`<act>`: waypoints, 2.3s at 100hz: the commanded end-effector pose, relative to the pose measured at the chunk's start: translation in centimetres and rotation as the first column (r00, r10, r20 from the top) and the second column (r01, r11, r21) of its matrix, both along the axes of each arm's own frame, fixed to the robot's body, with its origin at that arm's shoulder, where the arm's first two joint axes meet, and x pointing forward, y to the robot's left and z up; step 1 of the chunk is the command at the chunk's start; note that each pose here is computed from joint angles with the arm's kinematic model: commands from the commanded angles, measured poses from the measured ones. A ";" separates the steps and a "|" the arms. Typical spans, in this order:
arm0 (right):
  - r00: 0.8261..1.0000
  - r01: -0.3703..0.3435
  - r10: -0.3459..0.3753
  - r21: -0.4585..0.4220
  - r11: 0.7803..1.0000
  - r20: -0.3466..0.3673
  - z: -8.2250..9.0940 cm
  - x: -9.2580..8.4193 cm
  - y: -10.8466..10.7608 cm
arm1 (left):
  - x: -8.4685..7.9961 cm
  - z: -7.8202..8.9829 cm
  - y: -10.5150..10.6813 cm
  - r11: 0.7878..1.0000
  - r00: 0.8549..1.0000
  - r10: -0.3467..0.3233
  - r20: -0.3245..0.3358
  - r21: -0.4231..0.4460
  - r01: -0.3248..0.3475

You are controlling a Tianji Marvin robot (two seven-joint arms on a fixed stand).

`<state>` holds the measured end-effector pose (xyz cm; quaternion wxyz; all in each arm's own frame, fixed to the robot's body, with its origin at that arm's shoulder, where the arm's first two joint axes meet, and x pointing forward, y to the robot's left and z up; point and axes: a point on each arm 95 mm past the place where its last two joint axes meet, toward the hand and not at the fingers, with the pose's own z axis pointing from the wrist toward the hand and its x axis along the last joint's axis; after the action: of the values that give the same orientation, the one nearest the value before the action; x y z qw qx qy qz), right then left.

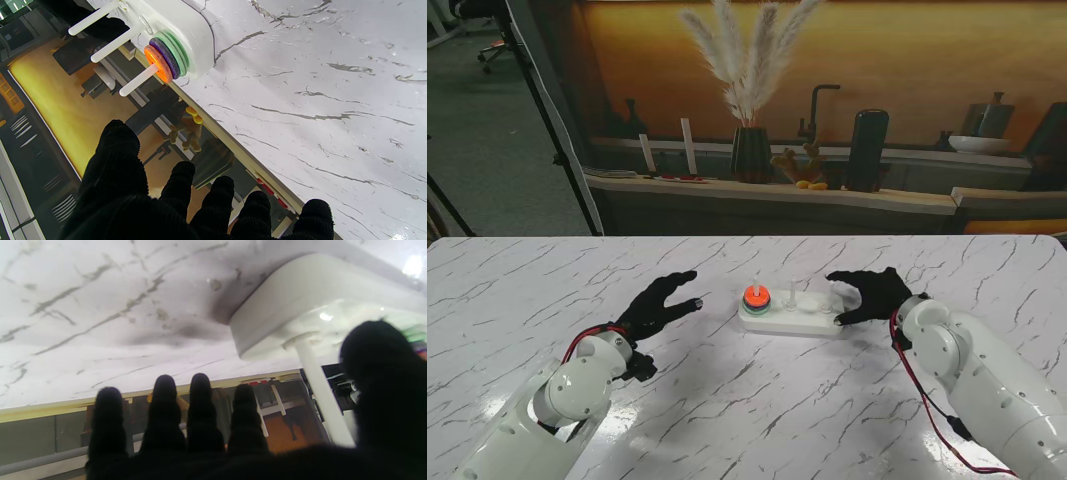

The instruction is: Move the three rings of the Hanoi Tower from the left rod to the right rod

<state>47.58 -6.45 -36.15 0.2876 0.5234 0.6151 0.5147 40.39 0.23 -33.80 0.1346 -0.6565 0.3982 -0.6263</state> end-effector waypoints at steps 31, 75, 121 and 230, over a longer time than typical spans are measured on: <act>0.999 -0.049 0.048 -0.078 0.996 -0.024 -0.9 0.5 1.2 | -0.5 -0.3 -0.1 1.000 1.000 -0.016 -0.011 -0.016 0.016; 0.996 -0.090 0.089 -0.122 0.988 -0.014 -1.2 0.3 2.5 | -0.6 -0.4 0.0 1.000 1.000 -0.009 -0.022 -0.028 0.008; 0.989 -0.148 0.144 -0.182 0.972 -0.037 -2.1 -0.3 3.2 | -0.6 -0.4 0.1 0.999 1.000 -0.008 -0.025 -0.034 0.007; 0.969 -0.239 0.235 0.056 0.969 0.082 -3.9 -3.2 5.7 | -0.7 -0.6 0.2 0.999 0.999 0.003 -0.035 -0.053 -0.005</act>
<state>45.61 -1.98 -38.92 0.2548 0.4355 0.6373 0.5824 40.03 0.80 -34.04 0.1224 -0.6714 0.3800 -0.6243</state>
